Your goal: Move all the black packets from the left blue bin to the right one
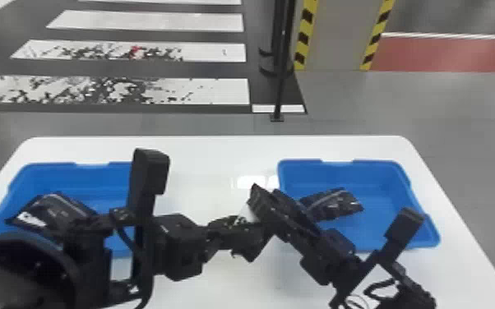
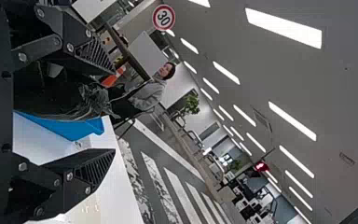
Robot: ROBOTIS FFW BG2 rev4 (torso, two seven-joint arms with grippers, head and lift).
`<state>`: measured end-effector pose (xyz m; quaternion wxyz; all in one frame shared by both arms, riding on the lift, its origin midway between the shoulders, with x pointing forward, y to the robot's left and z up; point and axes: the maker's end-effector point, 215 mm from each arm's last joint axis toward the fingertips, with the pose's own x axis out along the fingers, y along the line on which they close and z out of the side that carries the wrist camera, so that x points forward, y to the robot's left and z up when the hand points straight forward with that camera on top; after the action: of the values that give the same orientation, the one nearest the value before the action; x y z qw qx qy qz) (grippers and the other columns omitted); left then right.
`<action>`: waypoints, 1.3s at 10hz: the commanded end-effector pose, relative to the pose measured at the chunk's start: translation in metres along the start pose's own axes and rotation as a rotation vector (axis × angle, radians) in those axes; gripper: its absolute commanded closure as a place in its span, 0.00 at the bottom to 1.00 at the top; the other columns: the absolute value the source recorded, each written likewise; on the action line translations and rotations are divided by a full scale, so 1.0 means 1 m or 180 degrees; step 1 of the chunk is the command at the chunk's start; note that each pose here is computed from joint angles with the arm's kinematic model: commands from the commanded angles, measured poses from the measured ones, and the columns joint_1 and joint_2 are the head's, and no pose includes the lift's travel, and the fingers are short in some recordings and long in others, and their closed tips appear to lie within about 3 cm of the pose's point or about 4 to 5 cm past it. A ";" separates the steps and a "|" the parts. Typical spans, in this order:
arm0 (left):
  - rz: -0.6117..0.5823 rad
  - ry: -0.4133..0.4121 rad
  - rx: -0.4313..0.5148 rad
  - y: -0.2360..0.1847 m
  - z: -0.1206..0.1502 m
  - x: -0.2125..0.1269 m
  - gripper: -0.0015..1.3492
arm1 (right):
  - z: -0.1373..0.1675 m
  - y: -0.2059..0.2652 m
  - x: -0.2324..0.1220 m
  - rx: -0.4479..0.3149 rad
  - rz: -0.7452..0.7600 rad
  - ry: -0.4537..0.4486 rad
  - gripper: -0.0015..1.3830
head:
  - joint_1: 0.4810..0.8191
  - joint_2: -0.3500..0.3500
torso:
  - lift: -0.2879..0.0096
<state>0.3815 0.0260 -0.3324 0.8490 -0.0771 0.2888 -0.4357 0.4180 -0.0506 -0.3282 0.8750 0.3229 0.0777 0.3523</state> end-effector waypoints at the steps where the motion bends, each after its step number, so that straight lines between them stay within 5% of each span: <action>1: -0.0023 -0.0002 -0.0006 -0.003 -0.001 0.001 0.90 | 0.018 -0.005 -0.001 -0.0131 -0.0045 -0.0204 0.93 | 0.63 0.45 | 0.50; 6: 0.0035 -0.0205 -0.0012 0.006 0.015 -0.006 0.86 | 0.018 0.005 0.004 -0.0127 0.0052 -0.0140 0.93 | 0.63 0.43 | 0.50; 8: 0.0059 -0.0250 -0.0155 0.011 0.007 -0.012 0.21 | 0.030 -0.013 0.005 -0.0101 -0.0013 -0.0208 0.93 | 0.63 0.45 | 0.50; 9: 0.0099 -0.0284 -0.0226 0.015 0.001 -0.016 0.04 | 0.048 -0.032 0.001 -0.0182 -0.0109 -0.0271 0.93 | 0.63 0.45 | 0.50; 13: 0.0170 -0.0376 -0.0508 0.017 -0.021 -0.040 0.13 | 0.108 -0.143 -0.017 -0.0387 -0.0666 -0.0478 0.93 | 0.63 0.33 | 0.50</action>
<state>0.3669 0.0668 -0.3388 0.8658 -0.1590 0.2736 -0.3876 0.5133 -0.1793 -0.3247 0.9237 0.2883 0.0200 0.2515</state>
